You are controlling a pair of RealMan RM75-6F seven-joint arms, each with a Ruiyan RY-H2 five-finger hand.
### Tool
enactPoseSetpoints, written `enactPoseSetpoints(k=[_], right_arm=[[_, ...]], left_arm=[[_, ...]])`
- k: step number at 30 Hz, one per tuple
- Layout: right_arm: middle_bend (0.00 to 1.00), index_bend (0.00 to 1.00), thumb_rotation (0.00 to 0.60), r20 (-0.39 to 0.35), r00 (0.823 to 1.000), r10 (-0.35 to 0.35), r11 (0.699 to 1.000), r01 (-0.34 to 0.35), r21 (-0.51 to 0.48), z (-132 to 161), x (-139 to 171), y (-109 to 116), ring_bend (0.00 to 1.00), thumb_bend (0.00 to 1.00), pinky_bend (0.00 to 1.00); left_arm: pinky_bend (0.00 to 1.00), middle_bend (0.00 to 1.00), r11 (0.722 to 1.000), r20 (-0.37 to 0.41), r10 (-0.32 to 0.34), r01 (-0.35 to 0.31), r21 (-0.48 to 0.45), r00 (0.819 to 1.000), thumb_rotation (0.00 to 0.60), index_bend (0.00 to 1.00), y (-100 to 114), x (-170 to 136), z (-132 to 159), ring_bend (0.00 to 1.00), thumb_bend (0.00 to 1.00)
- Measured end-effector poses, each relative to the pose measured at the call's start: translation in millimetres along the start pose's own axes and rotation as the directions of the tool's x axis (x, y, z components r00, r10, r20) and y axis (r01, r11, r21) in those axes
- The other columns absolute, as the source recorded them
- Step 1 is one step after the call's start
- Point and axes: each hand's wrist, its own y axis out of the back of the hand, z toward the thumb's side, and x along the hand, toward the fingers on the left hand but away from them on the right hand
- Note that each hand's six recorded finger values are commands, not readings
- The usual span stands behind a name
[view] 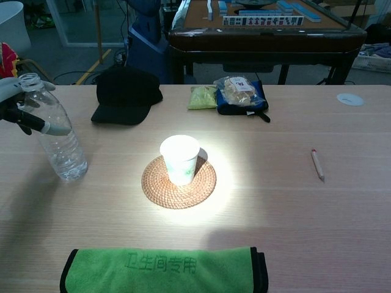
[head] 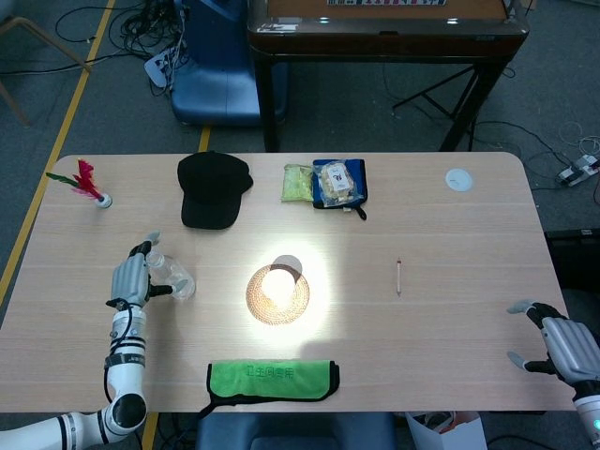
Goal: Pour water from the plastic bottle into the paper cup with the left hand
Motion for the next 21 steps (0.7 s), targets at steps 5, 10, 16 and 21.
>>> enactPoseSetpoints(k=[5, 10, 16, 21], right_arm=[[0.22, 0.3, 0.6, -0.003, 1.0, 0.001, 1.0, -0.001, 0.002, 1, 0, 0, 0.19, 0.2, 0.37], [0.22, 0.3, 0.6, -0.003, 1.0, 0.002, 1.0, -0.002, 0.003, 1, 1, -1, 0.19, 0.2, 0.37], [0.22, 0.3, 0.6, -0.004, 1.0, 0.006, 1.0, -0.005, 0.007, 2, 1, -2, 0.19, 0.2, 0.37], [0.22, 0.3, 0.6, -0.002, 1.0, 0.007, 1.0, -0.007, 0.009, 2, 0, -3, 0.19, 0.2, 0.37]], left_arm=[[0.44, 0.16, 1.0, 0.008, -0.002, 0.002, 0.0, 1.0, 0.6, 0.1, 7, -5, 0, 0.13, 0.0], [0.44, 0.16, 1.0, 0.021, 0.01, -0.011, 0.02, 1.0, 0.6, 0.1, 17, -9, -2, 0.13, 0.0], [0.44, 0.16, 1.0, 0.008, 0.012, -0.012, 0.015, 1.0, 0.6, 0.1, 25, -13, -11, 0.13, 0.0], [0.44, 0.16, 1.0, -0.007, 0.005, -0.004, 0.005, 1.0, 0.6, 0.1, 29, -14, -19, 0.13, 0.0]])
